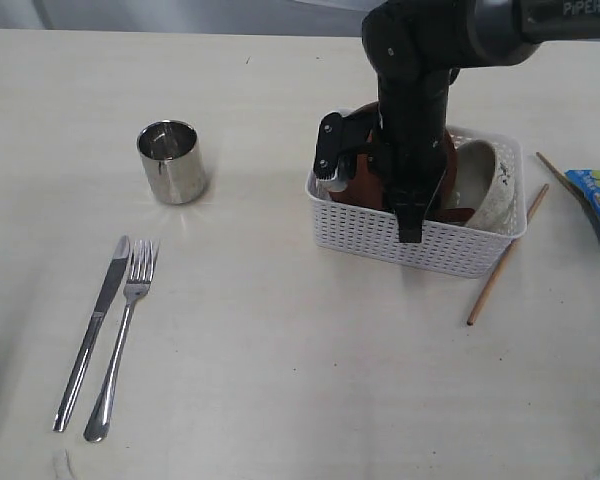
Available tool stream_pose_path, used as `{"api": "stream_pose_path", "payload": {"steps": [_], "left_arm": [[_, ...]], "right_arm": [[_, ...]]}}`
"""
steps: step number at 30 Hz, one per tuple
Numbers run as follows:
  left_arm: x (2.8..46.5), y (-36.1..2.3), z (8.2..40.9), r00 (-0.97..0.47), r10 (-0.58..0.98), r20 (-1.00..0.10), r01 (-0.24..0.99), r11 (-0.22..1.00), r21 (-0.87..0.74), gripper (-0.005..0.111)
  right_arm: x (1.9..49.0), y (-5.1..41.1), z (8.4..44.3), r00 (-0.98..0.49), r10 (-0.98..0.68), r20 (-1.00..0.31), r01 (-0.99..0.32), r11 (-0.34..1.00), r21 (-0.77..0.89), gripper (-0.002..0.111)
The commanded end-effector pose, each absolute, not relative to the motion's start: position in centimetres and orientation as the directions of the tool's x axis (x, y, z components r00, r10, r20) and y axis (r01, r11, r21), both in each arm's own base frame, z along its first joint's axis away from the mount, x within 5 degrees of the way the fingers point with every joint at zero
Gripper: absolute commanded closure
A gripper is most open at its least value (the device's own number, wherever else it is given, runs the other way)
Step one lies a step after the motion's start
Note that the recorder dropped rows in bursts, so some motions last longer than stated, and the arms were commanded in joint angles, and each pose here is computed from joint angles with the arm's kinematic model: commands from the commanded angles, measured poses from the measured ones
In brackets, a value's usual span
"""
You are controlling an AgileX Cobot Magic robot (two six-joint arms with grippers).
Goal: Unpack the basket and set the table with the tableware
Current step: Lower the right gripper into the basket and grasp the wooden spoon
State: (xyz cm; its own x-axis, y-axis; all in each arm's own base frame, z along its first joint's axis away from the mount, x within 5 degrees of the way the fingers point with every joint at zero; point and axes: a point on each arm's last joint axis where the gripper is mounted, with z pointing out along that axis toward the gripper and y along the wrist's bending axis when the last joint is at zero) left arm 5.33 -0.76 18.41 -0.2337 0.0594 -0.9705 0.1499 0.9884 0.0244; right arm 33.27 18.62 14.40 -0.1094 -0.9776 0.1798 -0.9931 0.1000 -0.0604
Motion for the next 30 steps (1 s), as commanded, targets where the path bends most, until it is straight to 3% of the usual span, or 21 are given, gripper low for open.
{"api": "stream_pose_path", "payload": {"steps": [1,3,30], "left_arm": [[5.3,-0.8,18.4,-0.226,0.053,-0.973,0.155,0.988,0.018,0.107],[5.3,-0.8,18.4,-0.226,0.053,-0.973,0.155,0.988,0.018,0.107],[5.3,-0.8,18.4,-0.226,0.053,-0.973,0.155,0.988,0.018,0.107]], "right_arm": [[33.6,18.7,13.7,-0.099,-0.976,0.193,-0.994,0.086,-0.073,0.092],[33.6,18.7,13.7,-0.103,-0.976,0.192,-0.993,0.089,-0.076,0.108],[33.6,18.4,22.3,-0.190,-0.981,-0.024,-0.915,0.186,-0.358,0.109]]}}
